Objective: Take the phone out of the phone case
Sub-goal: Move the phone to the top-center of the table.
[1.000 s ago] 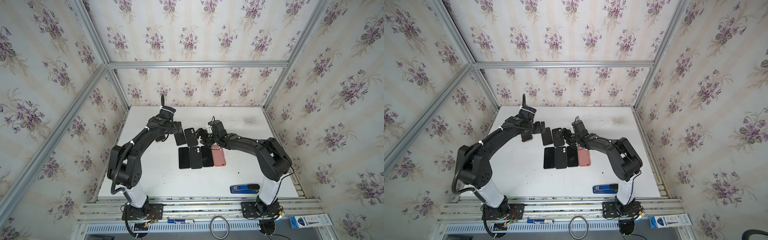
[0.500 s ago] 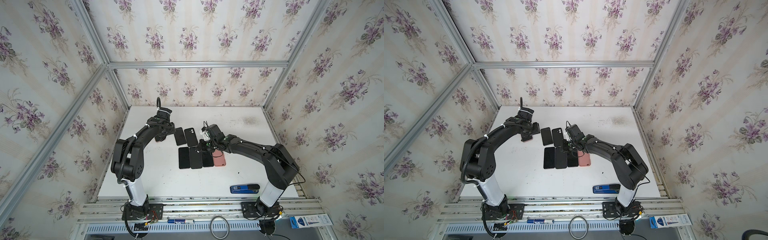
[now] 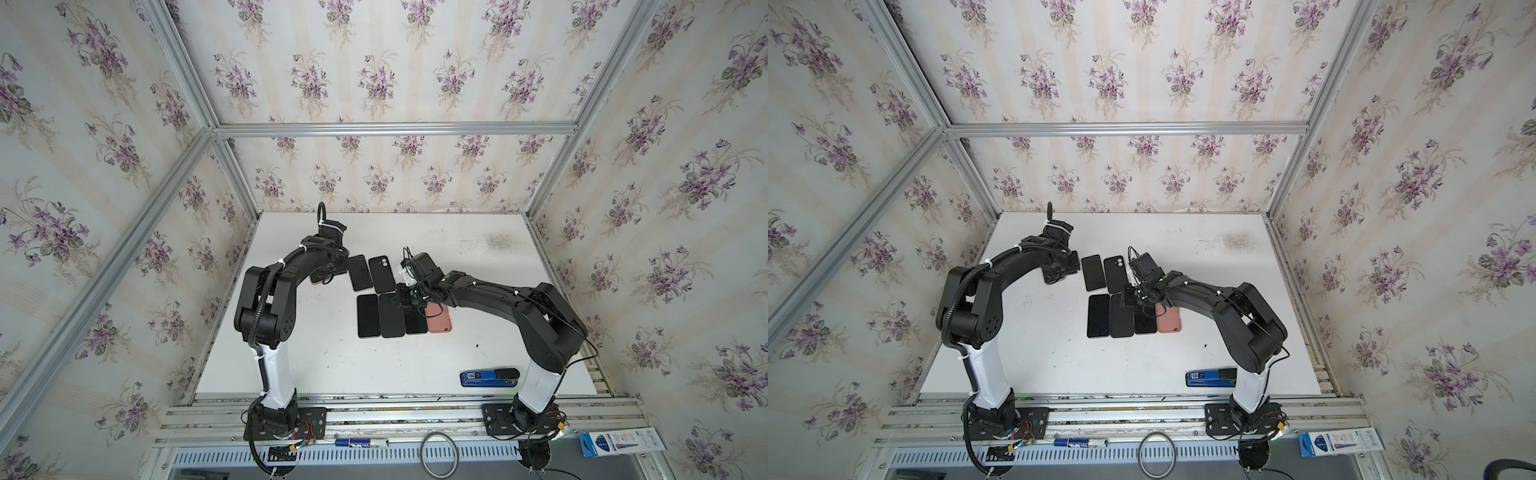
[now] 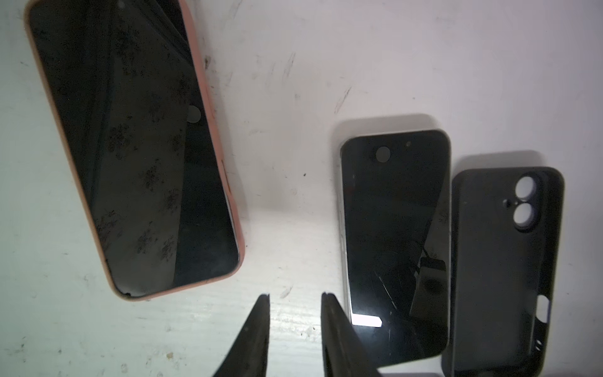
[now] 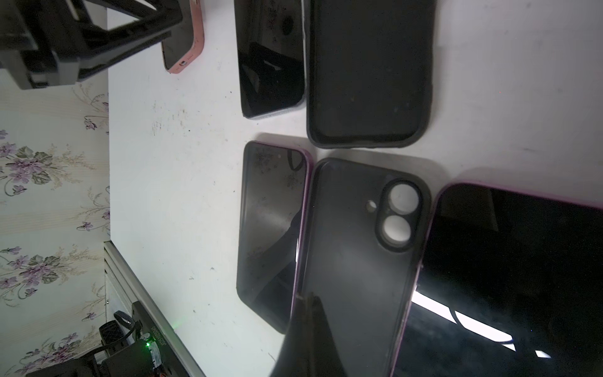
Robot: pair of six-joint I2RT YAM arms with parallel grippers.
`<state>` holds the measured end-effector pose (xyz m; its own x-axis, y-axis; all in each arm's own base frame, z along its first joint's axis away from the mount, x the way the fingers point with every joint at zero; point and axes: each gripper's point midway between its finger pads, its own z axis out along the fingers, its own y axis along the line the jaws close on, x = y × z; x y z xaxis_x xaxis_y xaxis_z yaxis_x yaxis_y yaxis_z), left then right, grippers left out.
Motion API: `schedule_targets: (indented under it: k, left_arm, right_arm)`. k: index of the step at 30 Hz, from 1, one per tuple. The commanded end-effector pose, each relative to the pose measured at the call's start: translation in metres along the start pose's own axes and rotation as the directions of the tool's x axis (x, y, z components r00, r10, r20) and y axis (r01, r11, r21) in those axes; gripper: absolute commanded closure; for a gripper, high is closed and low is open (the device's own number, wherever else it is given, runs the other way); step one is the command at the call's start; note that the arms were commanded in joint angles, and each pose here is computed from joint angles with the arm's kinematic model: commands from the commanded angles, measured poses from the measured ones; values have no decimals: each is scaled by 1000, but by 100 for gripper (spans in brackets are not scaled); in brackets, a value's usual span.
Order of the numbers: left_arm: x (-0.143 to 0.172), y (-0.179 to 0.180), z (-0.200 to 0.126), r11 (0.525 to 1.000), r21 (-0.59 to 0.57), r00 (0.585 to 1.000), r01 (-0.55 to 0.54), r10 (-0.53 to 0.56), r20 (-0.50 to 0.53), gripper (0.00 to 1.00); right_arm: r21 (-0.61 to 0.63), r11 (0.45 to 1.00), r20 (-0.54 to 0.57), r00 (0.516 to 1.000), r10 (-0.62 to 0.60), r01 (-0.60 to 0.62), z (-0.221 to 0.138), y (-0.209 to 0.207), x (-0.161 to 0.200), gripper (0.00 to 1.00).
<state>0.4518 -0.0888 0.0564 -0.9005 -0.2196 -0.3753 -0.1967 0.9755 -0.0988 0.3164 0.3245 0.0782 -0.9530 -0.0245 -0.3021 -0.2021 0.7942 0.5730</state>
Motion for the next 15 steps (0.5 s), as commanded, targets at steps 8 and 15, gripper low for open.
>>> schedule_targets:
  k: [8, 15]
  left_arm:
    - [-9, 1, 13, 999, -40, 1000, -28, 28, -8, 70]
    - [-16, -2, 16, 998, -53, 999, -44, 43, -20, 68]
  right_arm:
    - [-29, 999, 64, 997, -31, 33, -15, 14, -13, 100]
    - [-46, 998, 86, 996, -29, 33, -24, 20, -18, 100]
